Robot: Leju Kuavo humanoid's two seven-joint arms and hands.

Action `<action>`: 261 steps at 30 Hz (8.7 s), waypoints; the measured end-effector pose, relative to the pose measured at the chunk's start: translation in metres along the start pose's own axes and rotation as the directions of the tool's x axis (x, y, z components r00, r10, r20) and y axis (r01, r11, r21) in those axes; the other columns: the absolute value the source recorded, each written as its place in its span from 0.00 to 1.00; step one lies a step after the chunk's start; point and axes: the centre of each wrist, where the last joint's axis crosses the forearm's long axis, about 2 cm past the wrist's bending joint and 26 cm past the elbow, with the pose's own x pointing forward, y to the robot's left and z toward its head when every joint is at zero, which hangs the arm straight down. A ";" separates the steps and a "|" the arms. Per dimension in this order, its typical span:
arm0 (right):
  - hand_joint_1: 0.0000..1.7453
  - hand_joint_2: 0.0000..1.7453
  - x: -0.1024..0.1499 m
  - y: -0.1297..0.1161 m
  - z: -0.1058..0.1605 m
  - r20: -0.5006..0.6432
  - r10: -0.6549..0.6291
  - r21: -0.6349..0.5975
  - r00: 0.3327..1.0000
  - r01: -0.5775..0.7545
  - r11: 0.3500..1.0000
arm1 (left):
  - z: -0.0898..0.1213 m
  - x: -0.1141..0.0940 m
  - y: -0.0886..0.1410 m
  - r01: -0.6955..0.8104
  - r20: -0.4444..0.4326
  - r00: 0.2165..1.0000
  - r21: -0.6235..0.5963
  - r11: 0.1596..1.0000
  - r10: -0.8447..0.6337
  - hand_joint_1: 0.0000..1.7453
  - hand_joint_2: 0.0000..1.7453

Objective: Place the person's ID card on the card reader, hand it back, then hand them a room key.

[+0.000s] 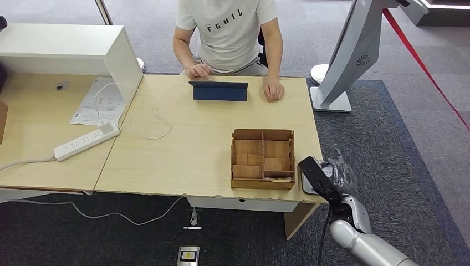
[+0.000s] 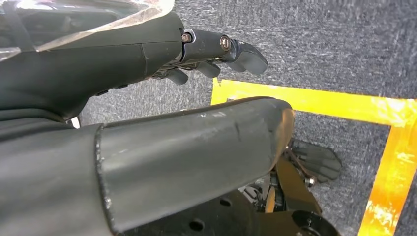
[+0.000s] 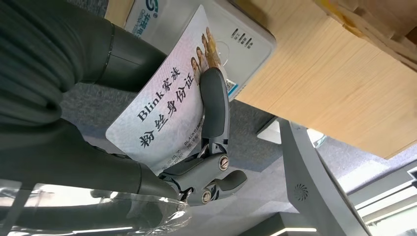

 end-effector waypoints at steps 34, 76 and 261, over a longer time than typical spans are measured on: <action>1.00 1.00 -0.019 0.021 0.001 -0.104 0.043 0.053 0.994 -0.038 0.998 | 0.000 0.000 0.000 -0.033 -0.012 0.999 0.041 0.999 0.034 0.00 0.00; 1.00 1.00 0.161 -0.055 -0.042 0.368 0.229 -0.171 0.901 -0.177 0.969 | -0.001 0.002 0.002 0.011 -0.037 0.999 0.011 1.000 -0.011 0.00 0.00; 0.00 1.00 0.099 0.044 0.064 0.370 0.661 -0.060 0.653 -0.693 0.719 | 0.007 -0.006 -0.015 -0.154 -0.079 0.982 0.191 0.969 0.172 0.00 0.00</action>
